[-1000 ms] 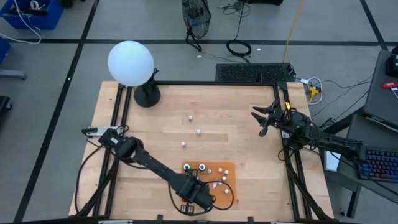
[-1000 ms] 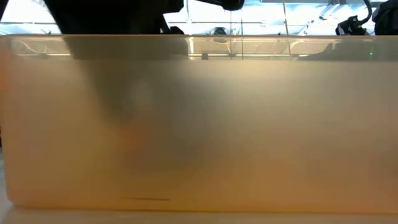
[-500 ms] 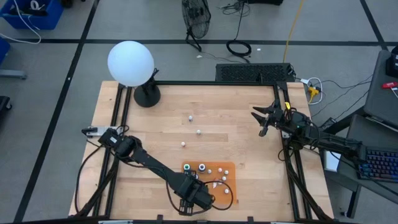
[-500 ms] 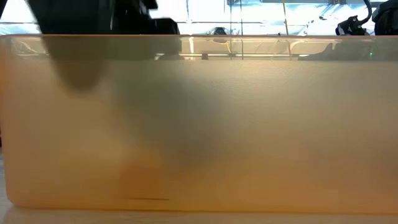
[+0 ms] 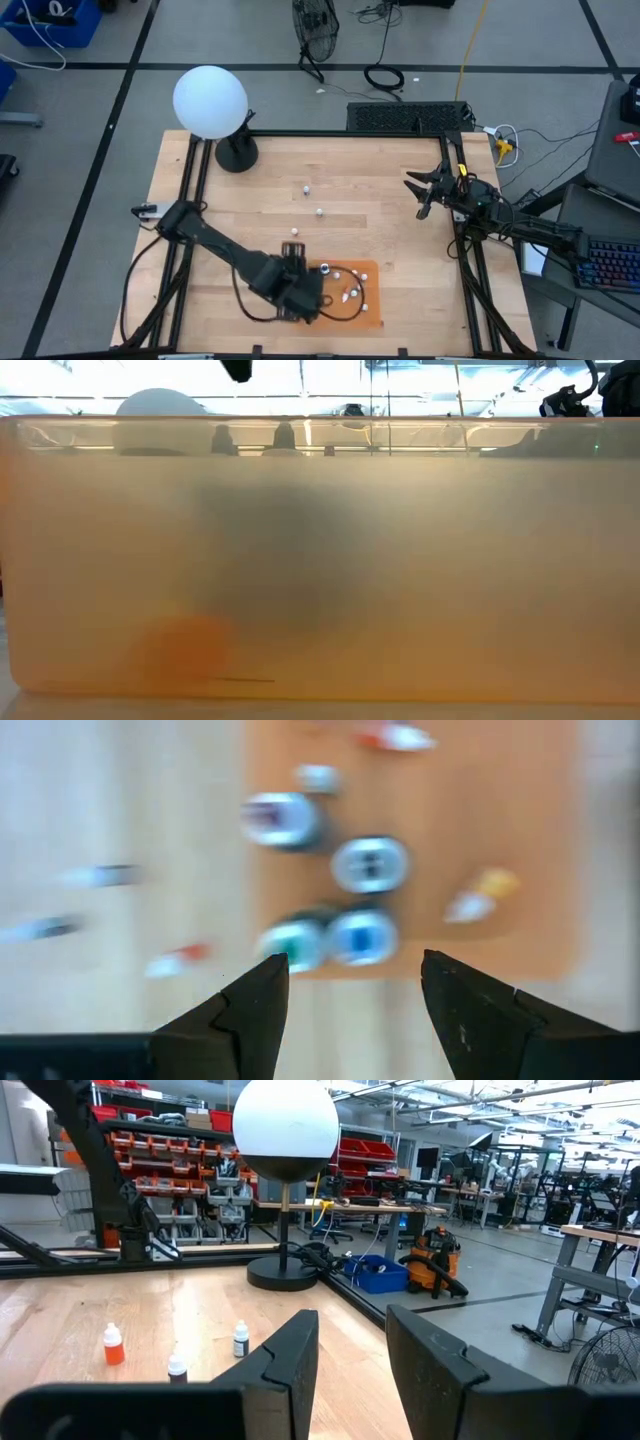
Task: Pick & Place food coloring
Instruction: Put the small purple food coloring bottle into the orange container
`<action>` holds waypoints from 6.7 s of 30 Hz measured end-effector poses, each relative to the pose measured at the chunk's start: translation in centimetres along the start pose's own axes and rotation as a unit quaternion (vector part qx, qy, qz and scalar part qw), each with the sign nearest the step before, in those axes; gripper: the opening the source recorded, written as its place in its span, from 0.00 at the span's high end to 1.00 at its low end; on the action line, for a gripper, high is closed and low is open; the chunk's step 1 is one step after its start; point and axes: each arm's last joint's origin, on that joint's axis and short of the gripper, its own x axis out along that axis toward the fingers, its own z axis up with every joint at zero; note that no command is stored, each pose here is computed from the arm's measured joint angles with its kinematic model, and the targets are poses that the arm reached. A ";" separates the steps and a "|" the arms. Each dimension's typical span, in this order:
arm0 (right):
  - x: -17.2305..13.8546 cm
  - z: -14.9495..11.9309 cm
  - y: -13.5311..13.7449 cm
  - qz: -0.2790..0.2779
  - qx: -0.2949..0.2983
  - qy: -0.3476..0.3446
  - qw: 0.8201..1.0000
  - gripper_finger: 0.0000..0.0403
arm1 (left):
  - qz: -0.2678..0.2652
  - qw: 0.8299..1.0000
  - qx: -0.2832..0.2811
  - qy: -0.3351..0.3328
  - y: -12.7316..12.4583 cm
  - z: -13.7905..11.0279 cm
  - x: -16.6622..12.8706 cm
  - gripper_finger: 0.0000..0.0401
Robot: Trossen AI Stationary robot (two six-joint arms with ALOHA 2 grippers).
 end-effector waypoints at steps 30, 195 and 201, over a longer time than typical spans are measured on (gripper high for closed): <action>0.0 0.0 0.0 0.000 0.000 0.000 1.000 0.73 | 0.009 0.996 -0.045 0.076 24.0 0.0 6.7 0.43; 0.0 0.0 0.0 0.000 0.000 0.002 1.000 0.73 | 0.049 0.999 0.007 0.003 16.2 4.2 1.5 0.50; 0.0 0.0 0.0 0.000 0.000 0.002 1.000 0.73 | -0.031 0.999 -0.014 0.036 21.6 3.2 6.6 0.48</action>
